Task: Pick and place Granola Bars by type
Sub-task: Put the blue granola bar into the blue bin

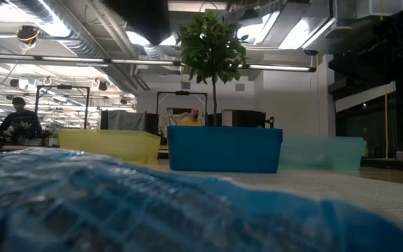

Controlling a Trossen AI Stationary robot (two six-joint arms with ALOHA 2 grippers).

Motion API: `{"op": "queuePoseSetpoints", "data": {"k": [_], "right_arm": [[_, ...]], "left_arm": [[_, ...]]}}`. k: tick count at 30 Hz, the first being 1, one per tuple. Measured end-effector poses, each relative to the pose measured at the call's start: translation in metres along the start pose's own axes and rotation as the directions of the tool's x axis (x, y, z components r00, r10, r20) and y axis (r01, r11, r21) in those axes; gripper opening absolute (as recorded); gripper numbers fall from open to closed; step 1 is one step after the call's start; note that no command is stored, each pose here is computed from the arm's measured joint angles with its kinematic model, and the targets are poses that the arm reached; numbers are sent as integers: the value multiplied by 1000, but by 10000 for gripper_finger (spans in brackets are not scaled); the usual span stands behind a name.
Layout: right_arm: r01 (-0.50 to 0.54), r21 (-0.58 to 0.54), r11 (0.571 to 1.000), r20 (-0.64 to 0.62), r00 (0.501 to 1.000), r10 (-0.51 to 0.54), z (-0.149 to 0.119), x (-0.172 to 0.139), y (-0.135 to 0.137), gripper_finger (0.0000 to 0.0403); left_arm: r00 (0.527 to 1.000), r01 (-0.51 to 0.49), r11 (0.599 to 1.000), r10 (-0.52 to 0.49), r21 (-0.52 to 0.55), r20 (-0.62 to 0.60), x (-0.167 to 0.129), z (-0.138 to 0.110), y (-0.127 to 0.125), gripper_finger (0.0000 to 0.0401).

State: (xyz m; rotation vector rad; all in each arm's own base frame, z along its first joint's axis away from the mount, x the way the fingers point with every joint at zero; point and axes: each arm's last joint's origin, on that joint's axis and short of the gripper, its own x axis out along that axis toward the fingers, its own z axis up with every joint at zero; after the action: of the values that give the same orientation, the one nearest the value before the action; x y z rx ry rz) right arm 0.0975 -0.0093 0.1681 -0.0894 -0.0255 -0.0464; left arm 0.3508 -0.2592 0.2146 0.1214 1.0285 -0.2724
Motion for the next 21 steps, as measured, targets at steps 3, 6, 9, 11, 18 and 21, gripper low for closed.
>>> {"op": "queuePoseSetpoints", "data": {"k": [3, 6, 9, 11, 18, 21], "right_arm": [[0, 0, 1000, 0, 1000, 0, 0, 0, 0, 24], [0, 0, 1000, -1, 1000, 0, 0, 0, 0, 24], [0, 0, 1000, -1, 1000, 0, 0, 0, 0, 24], [0, 0, 1000, 0, 1000, 0, 0, 0, 0, 24], [0, 0, 1000, 0, 1000, 0, 0, 0, 0, 24], [0, 0, 1000, 0, 1000, 0, 0, 0, 0, 24]], "left_arm": [[1000, 18, 1000, -18, 4, 15, 5, 0, -5, 285], [999, 27, 1000, -27, 3, -19, 16, -5, -9, 285], [998, 45, 999, -45, -11, -50, 27, -10, -12, 285], [996, 48, 999, -49, -11, -71, 33, -13, -13, 283], [991, 58, 998, -61, -27, -117, 47, -19, -14, 270], [992, 53, 998, -56, -27, -115, 47, -19, -14, 258]]}}
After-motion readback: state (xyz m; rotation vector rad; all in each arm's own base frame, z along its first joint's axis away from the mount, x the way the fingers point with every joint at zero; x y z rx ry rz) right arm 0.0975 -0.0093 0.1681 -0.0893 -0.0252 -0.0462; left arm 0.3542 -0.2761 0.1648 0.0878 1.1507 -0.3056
